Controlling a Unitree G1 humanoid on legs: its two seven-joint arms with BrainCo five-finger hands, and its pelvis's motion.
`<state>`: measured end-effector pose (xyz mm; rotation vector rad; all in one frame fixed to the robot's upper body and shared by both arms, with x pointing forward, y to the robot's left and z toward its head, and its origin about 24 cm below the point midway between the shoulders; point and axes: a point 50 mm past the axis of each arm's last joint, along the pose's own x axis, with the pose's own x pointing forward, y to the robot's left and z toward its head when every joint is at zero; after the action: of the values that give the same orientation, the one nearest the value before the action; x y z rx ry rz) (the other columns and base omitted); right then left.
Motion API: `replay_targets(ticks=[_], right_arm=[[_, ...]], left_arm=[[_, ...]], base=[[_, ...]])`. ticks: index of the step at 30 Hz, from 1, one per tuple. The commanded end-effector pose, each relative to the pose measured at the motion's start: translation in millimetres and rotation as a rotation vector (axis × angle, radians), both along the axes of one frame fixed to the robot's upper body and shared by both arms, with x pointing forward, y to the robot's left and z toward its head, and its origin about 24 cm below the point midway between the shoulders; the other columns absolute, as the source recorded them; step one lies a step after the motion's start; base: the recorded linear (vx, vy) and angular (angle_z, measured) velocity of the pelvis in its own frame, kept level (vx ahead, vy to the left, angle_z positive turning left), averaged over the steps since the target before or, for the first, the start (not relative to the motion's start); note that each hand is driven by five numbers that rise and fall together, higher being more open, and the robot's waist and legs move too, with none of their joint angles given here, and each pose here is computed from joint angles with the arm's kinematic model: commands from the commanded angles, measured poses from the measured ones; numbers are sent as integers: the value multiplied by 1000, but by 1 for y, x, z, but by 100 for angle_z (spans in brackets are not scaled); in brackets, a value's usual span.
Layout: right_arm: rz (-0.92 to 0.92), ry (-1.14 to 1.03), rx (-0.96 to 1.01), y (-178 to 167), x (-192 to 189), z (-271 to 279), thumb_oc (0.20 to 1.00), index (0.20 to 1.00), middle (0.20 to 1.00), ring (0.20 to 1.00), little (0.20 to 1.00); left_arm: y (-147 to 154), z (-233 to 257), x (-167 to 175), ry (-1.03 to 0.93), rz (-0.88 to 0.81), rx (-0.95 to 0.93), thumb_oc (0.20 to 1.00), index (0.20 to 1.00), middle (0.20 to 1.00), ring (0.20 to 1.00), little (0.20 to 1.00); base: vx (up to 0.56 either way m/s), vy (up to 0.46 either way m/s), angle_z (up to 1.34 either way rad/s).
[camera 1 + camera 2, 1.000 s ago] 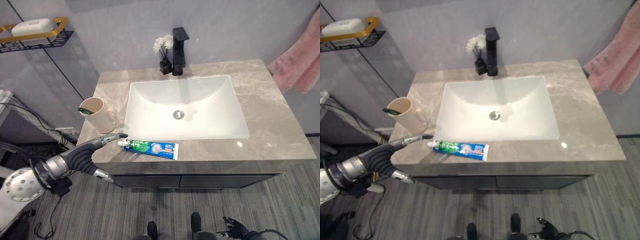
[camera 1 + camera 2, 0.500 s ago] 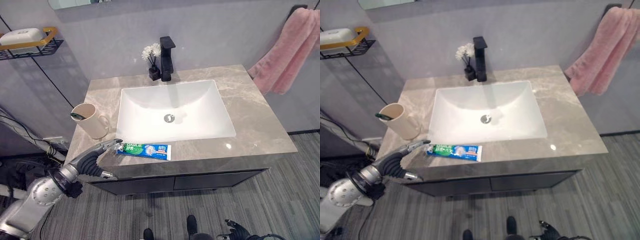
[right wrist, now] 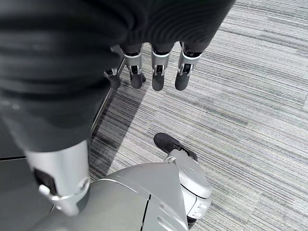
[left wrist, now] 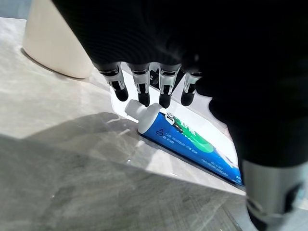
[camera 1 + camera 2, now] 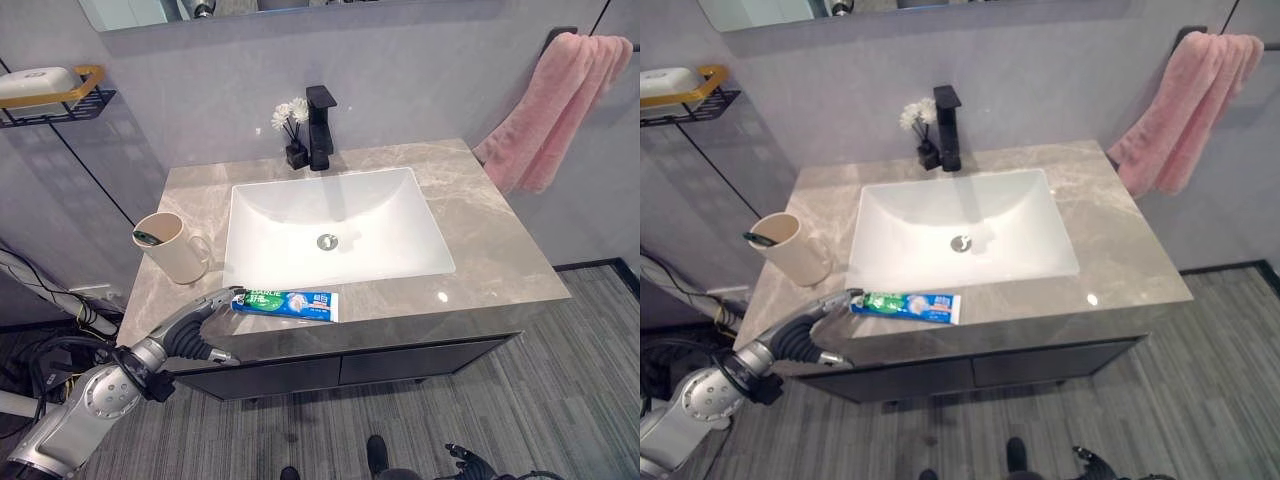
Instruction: Put brush and paste in cup on sink, flatten towel.
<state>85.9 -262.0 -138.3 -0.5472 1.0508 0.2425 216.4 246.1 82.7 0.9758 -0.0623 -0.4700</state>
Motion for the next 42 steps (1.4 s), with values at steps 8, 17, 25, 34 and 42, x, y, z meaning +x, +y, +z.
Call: replay_targets(ticks=[8,17,25,34,42], right_arm=[[23,-34,-35,-6,7,4,1000,1000,1000,1000,1000],[37,-19,-45,-9,1,5,1000,1000,1000,1000,1000],[37,-33,-55,-12,4,7,1000,1000,1000,1000,1000],[44,-45,-63,-14,8,9,1000,1000,1000,1000,1000],[47,-59,-66,-14,11,11,1000,1000,1000,1000,1000]], left_arm=[[-4,20,15,-147,-37,82,1000,1000,1000,1000,1000],[1,32,26,-226,-9,126,1000,1000,1000,1000,1000],[1,30,37,-247,26,114,1000,1000,1000,1000,1000],[-1,30,43,-255,29,113,1000,1000,1000,1000,1000],[-5,20,44,-218,24,100,1000,1000,1000,1000,1000]], base=[[0,0,0],[0,0,0],[13,-5,-1],[8,8,-8],[6,0,-1]])
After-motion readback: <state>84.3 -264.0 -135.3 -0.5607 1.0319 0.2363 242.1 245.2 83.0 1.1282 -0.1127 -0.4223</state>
